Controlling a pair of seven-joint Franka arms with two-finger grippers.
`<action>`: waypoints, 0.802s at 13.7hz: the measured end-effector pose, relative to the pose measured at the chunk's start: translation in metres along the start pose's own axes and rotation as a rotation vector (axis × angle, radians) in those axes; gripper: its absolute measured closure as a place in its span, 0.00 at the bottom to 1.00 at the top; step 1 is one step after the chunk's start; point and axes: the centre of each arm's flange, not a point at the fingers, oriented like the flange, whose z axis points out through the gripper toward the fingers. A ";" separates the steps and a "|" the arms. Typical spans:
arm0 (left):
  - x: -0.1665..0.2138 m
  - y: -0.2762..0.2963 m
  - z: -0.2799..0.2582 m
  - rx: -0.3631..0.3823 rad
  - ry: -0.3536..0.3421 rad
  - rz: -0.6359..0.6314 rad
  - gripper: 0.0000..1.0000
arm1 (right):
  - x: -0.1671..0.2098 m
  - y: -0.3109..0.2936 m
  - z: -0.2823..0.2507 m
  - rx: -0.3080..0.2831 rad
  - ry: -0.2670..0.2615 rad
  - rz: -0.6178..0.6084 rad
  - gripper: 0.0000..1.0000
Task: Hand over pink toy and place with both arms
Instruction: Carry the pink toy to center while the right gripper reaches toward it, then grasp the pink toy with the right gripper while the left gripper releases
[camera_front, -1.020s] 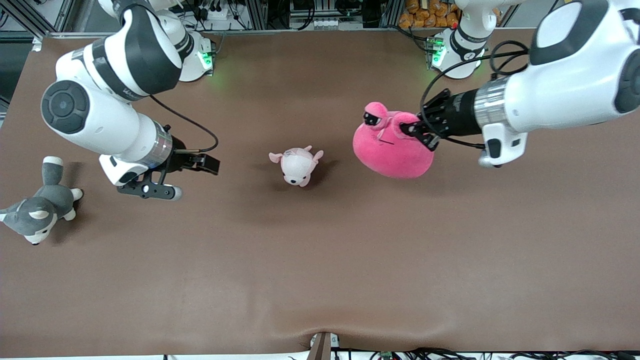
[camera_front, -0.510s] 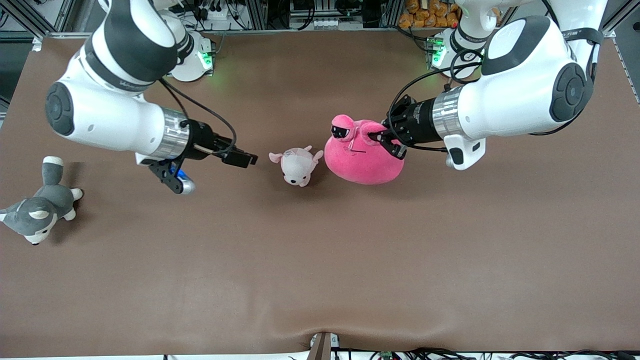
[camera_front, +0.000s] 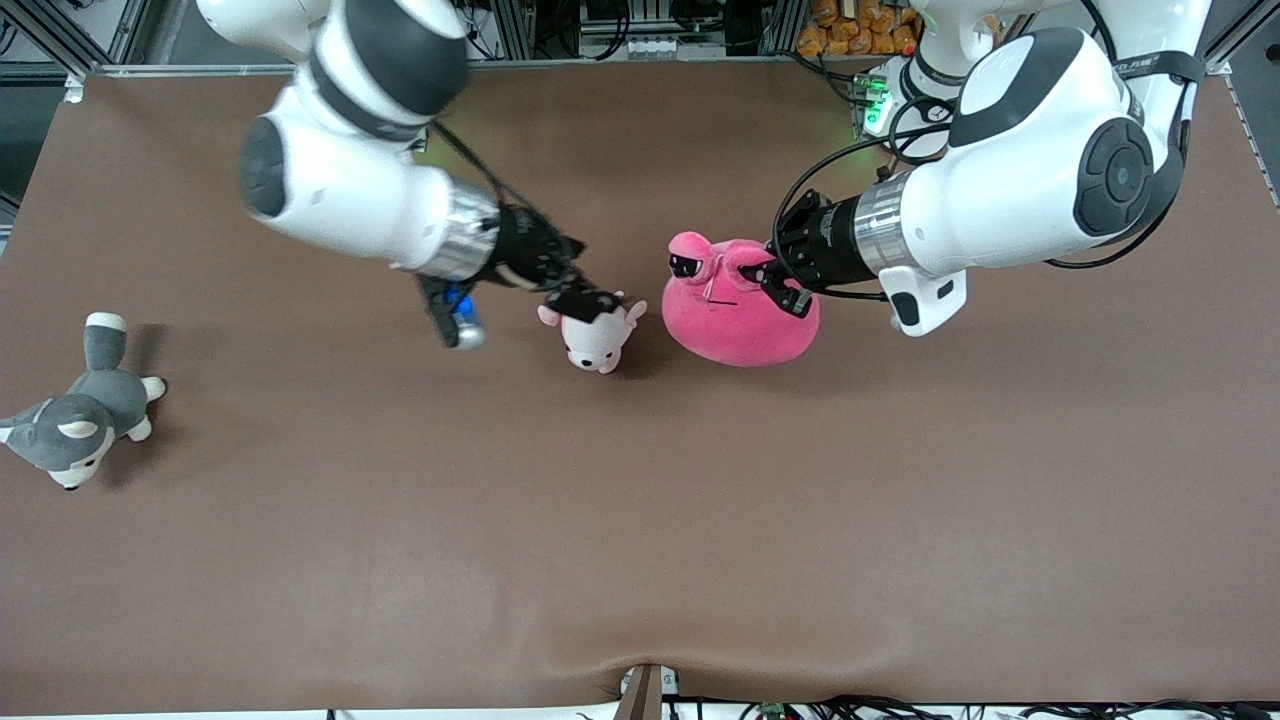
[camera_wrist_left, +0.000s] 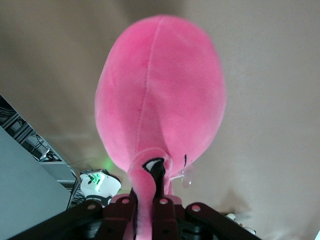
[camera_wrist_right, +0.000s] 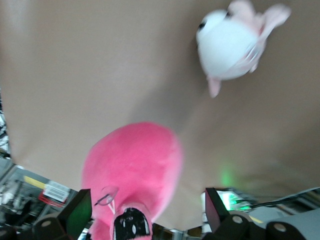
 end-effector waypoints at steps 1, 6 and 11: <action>0.002 0.001 -0.001 -0.001 0.000 -0.004 0.89 | -0.017 -0.001 0.019 0.026 0.003 0.022 0.00; 0.006 0.004 0.001 0.003 -0.001 -0.010 0.89 | -0.051 0.002 0.068 0.055 0.008 0.062 0.00; 0.002 0.004 0.011 0.022 -0.001 -0.061 0.89 | -0.053 0.002 0.070 0.072 0.015 0.056 0.04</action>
